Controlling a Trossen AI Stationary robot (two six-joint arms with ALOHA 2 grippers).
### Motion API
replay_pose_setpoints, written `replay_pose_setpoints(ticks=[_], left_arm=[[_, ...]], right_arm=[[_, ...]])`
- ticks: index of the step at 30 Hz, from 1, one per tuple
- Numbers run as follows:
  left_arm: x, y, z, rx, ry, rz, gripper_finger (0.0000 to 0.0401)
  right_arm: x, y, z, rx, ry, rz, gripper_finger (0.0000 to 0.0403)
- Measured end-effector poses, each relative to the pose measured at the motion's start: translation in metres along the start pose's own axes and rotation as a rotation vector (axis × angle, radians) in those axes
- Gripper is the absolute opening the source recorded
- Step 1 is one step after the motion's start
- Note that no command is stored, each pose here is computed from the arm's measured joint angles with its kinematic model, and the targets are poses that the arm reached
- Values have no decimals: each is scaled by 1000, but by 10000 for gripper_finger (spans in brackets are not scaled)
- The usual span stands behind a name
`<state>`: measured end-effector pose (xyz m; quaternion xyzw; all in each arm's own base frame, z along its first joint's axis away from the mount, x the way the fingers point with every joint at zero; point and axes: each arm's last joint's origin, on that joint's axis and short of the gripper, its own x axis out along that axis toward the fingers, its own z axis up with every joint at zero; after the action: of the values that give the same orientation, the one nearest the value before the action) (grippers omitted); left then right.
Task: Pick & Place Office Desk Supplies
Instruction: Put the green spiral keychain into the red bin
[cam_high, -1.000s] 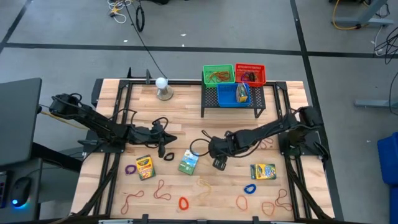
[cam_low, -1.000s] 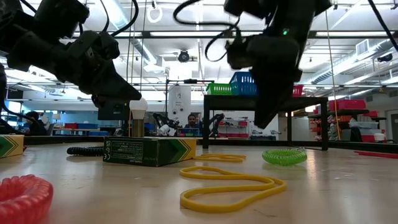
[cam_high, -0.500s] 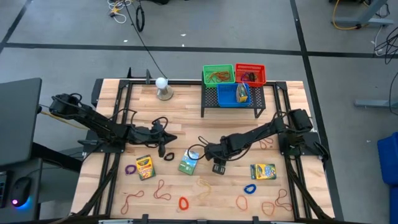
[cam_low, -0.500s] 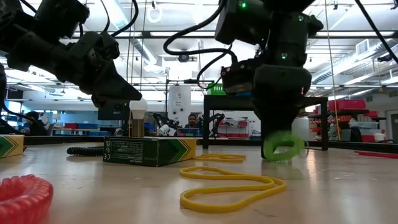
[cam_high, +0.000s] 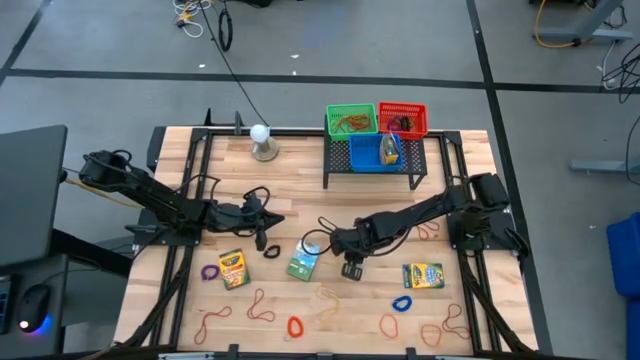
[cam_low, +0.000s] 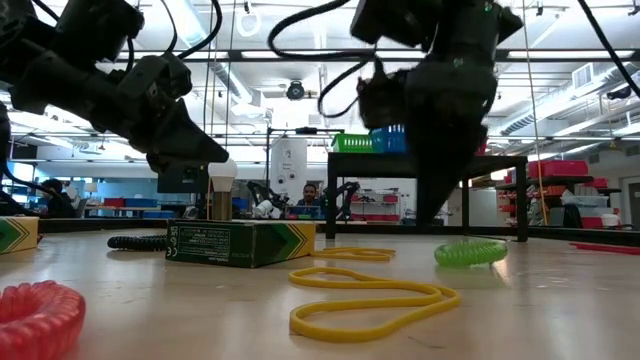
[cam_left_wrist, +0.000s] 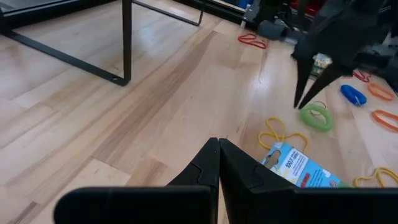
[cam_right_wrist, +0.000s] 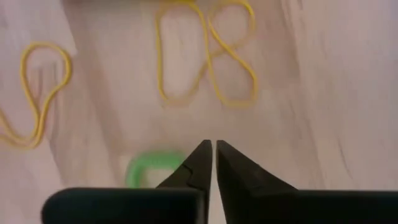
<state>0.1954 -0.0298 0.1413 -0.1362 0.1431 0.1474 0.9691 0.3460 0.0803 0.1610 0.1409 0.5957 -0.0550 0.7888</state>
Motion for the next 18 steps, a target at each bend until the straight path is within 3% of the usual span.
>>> replay_pose_setpoints(ticks=[6,12,18], left_arm=[[0,0,-1,30,6,3,7],[1,0,-2,37,10,5,7],[1,0,-2,36,9,4,8]], right_arm=[[-11,1,-7,58,56,26,87],[1,9,-12,62,105,60,144],[6,6,-13,95,102,-8,135]])
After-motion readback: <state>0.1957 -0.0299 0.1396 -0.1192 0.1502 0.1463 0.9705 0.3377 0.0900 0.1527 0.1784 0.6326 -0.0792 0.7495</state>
